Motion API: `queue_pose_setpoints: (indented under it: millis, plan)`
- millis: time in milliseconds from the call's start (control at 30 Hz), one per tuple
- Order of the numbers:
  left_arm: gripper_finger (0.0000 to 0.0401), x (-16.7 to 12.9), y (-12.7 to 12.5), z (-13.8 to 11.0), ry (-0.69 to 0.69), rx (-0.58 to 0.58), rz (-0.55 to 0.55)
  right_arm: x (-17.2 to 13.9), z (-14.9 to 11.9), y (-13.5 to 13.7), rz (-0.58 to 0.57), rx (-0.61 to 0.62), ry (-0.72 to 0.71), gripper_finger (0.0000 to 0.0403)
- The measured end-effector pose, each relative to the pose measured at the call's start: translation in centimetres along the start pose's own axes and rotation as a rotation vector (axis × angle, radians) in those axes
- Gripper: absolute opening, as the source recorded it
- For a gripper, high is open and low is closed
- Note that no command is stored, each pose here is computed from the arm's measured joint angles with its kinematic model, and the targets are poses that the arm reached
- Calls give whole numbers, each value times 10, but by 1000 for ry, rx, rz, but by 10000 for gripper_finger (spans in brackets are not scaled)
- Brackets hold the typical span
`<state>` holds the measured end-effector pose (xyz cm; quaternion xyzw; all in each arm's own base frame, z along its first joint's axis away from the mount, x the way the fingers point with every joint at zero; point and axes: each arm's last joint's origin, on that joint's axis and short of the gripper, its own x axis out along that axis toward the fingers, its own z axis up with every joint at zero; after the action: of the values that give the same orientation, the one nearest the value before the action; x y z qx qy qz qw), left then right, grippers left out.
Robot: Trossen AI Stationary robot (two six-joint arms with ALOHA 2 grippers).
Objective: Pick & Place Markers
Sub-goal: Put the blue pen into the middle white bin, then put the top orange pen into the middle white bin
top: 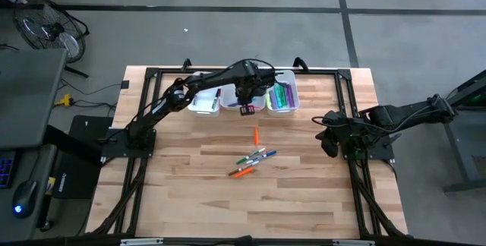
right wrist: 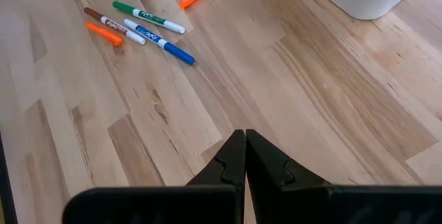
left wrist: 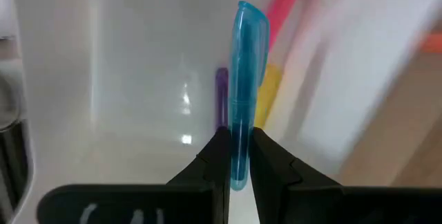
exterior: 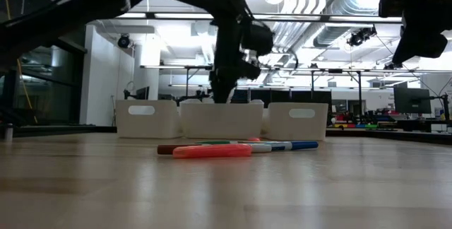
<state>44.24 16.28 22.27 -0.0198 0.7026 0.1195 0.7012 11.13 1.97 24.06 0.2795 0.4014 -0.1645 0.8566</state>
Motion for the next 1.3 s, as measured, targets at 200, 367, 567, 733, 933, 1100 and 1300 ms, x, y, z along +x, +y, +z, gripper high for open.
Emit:
queue_pose_setpoints:
  millis: [200,367,567,733,933,1100,1300]
  plan:
    - [42,2,-5,0,12,-1,1,0,0,0,3,1,4,0]
    - [86,3,-8,2,1,16,-53,0,0,0,6,3,7,0]
    - [136,3,-9,2,-8,22,-111,0,0,0,6,4,7,0]
    - [143,2,-15,2,-19,44,-189,0,0,0,6,4,7,0]
    - [144,1,-25,2,-6,83,-171,0,0,0,6,2,7,0]
    - [144,1,-26,4,-6,56,-64,0,0,0,6,1,7,0]
    - [144,-21,-21,0,-71,26,-7,0,0,0,13,0,16,0]
